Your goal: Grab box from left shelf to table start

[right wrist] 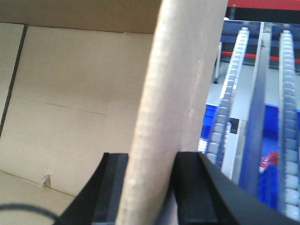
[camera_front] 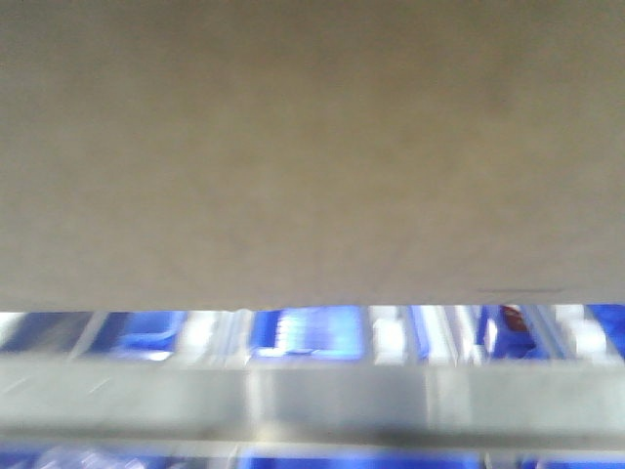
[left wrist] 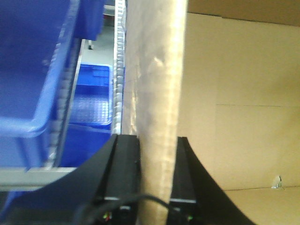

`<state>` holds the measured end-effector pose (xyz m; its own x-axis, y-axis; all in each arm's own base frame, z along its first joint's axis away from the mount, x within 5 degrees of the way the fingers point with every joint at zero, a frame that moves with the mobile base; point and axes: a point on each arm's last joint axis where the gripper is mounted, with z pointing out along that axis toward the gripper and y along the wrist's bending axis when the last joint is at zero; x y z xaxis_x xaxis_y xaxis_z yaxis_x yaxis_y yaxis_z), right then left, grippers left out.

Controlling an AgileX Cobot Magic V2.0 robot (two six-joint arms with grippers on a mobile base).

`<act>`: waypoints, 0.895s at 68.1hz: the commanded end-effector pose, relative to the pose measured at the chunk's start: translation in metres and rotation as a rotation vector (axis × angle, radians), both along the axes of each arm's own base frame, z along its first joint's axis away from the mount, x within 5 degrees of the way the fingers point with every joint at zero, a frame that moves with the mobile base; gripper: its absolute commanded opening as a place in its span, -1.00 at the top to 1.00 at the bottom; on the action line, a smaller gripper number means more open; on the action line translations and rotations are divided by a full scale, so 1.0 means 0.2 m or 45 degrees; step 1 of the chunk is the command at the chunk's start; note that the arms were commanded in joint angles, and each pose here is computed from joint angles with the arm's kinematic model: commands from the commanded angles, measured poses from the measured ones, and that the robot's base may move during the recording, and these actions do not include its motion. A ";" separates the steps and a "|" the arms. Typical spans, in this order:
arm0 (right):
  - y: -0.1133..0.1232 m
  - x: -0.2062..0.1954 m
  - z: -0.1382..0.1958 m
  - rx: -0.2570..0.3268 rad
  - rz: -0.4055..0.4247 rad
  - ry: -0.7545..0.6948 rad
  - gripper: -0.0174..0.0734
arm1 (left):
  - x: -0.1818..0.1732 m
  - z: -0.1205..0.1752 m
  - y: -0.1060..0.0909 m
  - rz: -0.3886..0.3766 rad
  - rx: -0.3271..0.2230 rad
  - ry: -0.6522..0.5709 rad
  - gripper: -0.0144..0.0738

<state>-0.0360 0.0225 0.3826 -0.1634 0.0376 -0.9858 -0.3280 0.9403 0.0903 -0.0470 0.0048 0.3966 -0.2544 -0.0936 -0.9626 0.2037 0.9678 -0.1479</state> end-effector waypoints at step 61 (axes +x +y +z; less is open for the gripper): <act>-0.01 0.00 0.06 -0.011 -0.037 -0.104 0.49 | 0.00 0.08 0.01 0.024 -0.043 -0.133 0.90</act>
<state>-0.0365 0.0226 0.3823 -0.1630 0.0377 -0.9859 -0.3253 0.9414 0.0898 -0.0469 0.0048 0.3968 -0.2531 -0.0939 -0.9629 0.2039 0.9678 -0.1480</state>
